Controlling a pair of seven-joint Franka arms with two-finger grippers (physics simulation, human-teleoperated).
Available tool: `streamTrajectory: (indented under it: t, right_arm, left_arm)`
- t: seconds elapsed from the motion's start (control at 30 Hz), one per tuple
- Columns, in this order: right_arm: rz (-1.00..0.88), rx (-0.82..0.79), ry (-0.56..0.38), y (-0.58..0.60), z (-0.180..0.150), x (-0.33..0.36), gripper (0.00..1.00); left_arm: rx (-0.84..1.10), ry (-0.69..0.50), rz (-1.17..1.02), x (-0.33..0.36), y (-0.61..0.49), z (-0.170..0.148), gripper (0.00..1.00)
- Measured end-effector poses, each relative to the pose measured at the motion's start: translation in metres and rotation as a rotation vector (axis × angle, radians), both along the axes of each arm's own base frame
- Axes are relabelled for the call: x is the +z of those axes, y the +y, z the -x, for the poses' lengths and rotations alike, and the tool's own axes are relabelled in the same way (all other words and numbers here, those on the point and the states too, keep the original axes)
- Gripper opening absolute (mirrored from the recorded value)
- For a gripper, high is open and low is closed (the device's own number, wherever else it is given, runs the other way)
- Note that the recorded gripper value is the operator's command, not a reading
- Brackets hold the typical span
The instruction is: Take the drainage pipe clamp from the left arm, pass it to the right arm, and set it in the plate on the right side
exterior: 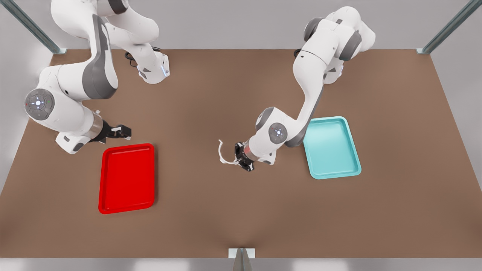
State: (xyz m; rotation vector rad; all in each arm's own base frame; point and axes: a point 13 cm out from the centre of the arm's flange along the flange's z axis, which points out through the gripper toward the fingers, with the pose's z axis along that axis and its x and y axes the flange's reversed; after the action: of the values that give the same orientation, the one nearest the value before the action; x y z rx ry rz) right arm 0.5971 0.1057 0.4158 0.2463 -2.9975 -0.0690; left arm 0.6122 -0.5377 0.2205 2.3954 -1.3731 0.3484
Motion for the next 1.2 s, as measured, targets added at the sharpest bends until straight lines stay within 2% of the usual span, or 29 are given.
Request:
streamTrajectory:
  t: [0.17,0.4,0.6,0.9,0.93,0.97,1.0,1.03,1.2]
  right_arm:
    - [-0.027,0.123,-0.014,0.109,-0.015,-0.078,1.00]
    - [-0.080,0.148,-0.053,0.178,-0.021,-0.120,1.00]
    - [-0.105,0.145,-0.054,0.213,-0.008,-0.124,1.00]
    - [-0.081,0.108,0.021,0.216,0.008,-0.174,1.00]
    - [-0.080,0.103,0.023,0.216,0.008,-0.178,0.93]
    - [-0.079,0.099,0.026,0.217,0.007,-0.181,0.75]
    - [-0.081,0.096,0.025,0.218,0.006,-0.183,0.42]
    - [-0.085,0.092,0.019,0.219,0.005,-0.184,0.22]
    - [-0.117,0.083,-0.013,0.230,-0.003,-0.181,0.21]
  left_arm:
    - [0.148,0.010,0.063,0.000,-0.046,0.007,0.21]
    - [0.334,0.049,0.146,0.023,-0.071,0.005,0.21]
    - [0.342,0.032,0.162,0.028,-0.072,0.001,0.21]
    - [0.351,0.019,0.176,0.033,-0.070,-0.006,0.21]
    - [0.352,0.019,0.177,0.034,-0.070,-0.006,0.21]
    - [0.352,0.018,0.177,0.034,-0.070,-0.006,0.21]
    - [0.352,0.017,0.178,0.034,-0.071,-0.006,0.21]
    - [0.351,0.017,0.179,0.035,-0.071,-0.006,0.21]
    - [0.350,0.015,0.180,0.036,-0.072,-0.005,0.21]
